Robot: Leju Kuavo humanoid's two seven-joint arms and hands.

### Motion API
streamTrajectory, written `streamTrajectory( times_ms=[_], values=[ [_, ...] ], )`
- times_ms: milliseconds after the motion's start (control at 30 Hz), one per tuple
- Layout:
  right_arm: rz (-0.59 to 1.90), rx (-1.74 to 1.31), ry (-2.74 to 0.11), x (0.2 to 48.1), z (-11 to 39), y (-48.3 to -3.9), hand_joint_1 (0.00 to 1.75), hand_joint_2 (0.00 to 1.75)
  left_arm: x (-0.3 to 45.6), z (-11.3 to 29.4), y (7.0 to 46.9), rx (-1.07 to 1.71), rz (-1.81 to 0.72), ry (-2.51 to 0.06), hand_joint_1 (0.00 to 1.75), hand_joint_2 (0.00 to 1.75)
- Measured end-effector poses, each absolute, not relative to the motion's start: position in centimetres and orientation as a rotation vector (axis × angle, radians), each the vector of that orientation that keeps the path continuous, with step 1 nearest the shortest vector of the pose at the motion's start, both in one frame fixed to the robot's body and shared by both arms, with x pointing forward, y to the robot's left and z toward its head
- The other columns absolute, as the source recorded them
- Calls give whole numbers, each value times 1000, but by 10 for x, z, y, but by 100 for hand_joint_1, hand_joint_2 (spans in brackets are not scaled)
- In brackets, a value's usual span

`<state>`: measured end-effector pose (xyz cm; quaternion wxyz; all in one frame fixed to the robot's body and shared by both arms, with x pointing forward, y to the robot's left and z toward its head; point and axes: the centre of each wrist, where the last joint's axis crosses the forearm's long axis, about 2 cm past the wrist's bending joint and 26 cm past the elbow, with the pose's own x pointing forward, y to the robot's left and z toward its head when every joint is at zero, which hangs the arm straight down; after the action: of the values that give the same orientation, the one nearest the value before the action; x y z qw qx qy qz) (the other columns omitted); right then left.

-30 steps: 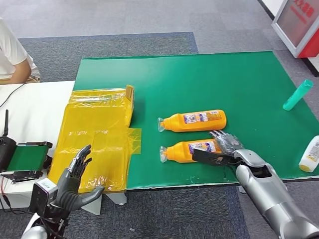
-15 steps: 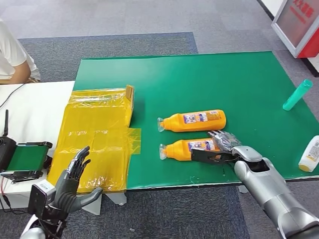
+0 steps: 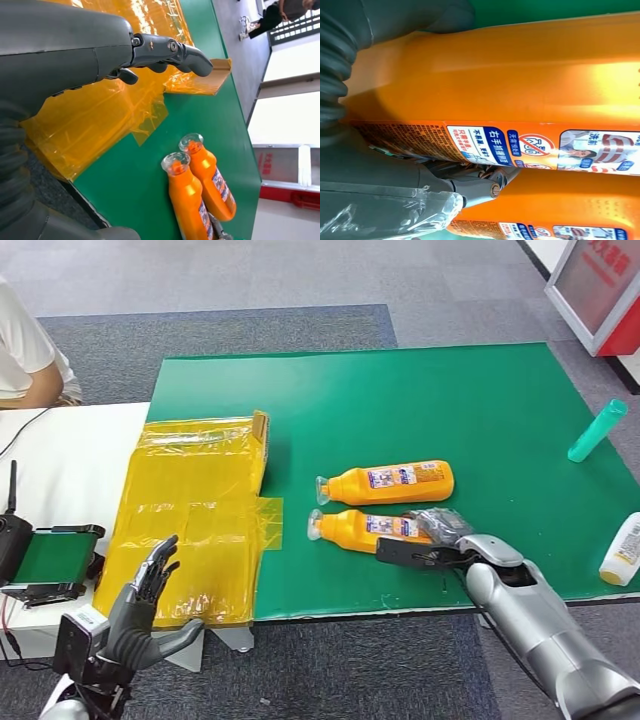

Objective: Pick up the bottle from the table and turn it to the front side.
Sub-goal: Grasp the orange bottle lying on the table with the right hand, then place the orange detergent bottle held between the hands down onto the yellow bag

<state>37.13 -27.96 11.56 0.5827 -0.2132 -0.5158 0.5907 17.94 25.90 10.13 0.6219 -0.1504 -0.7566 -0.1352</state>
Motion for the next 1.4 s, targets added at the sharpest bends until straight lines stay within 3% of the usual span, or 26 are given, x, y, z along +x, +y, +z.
streamTrajectory(
  times_ms=[367, 733, 933, 1233, 1400],
  values=[
    [1041, -190, -1545, 335, 115, -261, 175, 175, 184, 108, 260, -374, -302, -1792, 0, 175],
    [594, 0, -2027, 281, 151, -209, 175, 175, 206, 127, 258, -610, -68, -1871, 0, 175],
    [407, -45, -2197, 268, 165, -195, 175, 175, 231, 145, 250, -915, 110, -1840, 0, 175],
    [282, -102, -2260, 264, 175, -185, 175, 175, 260, 173, 224, -1031, 66, -1839, 0, 175],
    [281, -183, -2312, 265, 179, -178, 175, 175, 266, 185, 206, -1228, -21, -1769, 0, 175]
  ],
)
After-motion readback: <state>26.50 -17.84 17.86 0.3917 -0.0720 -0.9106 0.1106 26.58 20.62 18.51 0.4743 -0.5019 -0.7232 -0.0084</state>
